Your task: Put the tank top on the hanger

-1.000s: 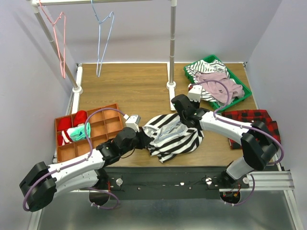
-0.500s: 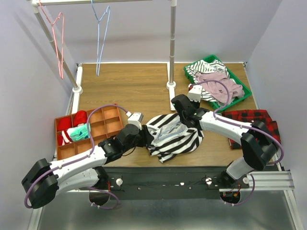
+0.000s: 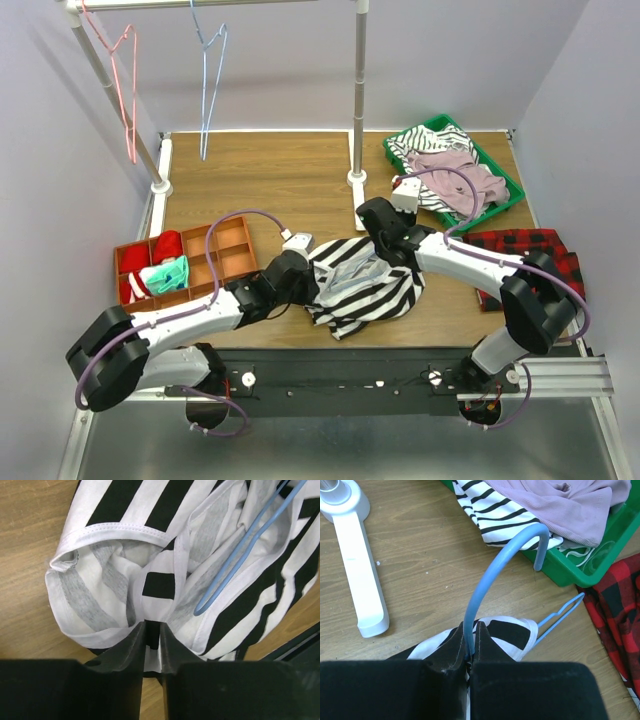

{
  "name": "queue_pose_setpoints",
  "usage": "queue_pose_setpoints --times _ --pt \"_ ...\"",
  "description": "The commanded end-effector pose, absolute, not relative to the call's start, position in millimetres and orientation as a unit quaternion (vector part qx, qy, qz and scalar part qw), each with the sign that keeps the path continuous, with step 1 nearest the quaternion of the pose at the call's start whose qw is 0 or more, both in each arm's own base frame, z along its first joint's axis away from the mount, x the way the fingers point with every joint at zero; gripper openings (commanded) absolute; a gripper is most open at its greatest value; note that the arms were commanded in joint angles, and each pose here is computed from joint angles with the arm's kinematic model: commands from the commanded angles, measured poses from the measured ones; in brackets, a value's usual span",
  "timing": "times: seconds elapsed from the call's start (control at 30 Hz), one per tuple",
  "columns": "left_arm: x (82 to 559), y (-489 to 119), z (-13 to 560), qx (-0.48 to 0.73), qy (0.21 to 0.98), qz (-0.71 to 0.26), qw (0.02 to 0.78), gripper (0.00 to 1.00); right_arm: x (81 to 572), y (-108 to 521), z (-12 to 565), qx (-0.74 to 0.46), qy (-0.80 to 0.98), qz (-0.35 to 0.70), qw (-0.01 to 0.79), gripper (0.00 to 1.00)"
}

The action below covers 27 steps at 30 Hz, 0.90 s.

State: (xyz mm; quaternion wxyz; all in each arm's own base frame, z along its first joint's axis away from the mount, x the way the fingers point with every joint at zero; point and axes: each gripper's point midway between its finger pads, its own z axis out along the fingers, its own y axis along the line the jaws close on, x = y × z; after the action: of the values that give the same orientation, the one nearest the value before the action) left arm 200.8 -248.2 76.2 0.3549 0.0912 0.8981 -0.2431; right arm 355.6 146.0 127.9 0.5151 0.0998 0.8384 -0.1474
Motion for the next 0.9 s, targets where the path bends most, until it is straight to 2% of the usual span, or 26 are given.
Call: queue_pose_setpoints --times 0.0,0.07,0.2,0.87 --pt "197.2 -255.5 79.3 0.112 0.899 -0.248 0.342 0.18 352.4 152.2 108.9 0.119 0.850 -0.131 0.496 0.01" --pt "198.7 -258.3 87.7 0.108 0.896 -0.256 0.347 0.07 353.7 153.3 110.2 0.120 0.849 -0.129 0.497 0.01" --pt "200.2 -259.2 116.0 0.086 0.884 -0.279 0.365 0.00 355.9 156.1 112.4 0.123 0.848 -0.123 0.500 0.01" --pt "213.2 -273.8 209.9 -0.066 0.811 -0.415 0.408 0.01 394.4 184.8 217.1 0.183 0.805 -0.075 0.559 0.01"
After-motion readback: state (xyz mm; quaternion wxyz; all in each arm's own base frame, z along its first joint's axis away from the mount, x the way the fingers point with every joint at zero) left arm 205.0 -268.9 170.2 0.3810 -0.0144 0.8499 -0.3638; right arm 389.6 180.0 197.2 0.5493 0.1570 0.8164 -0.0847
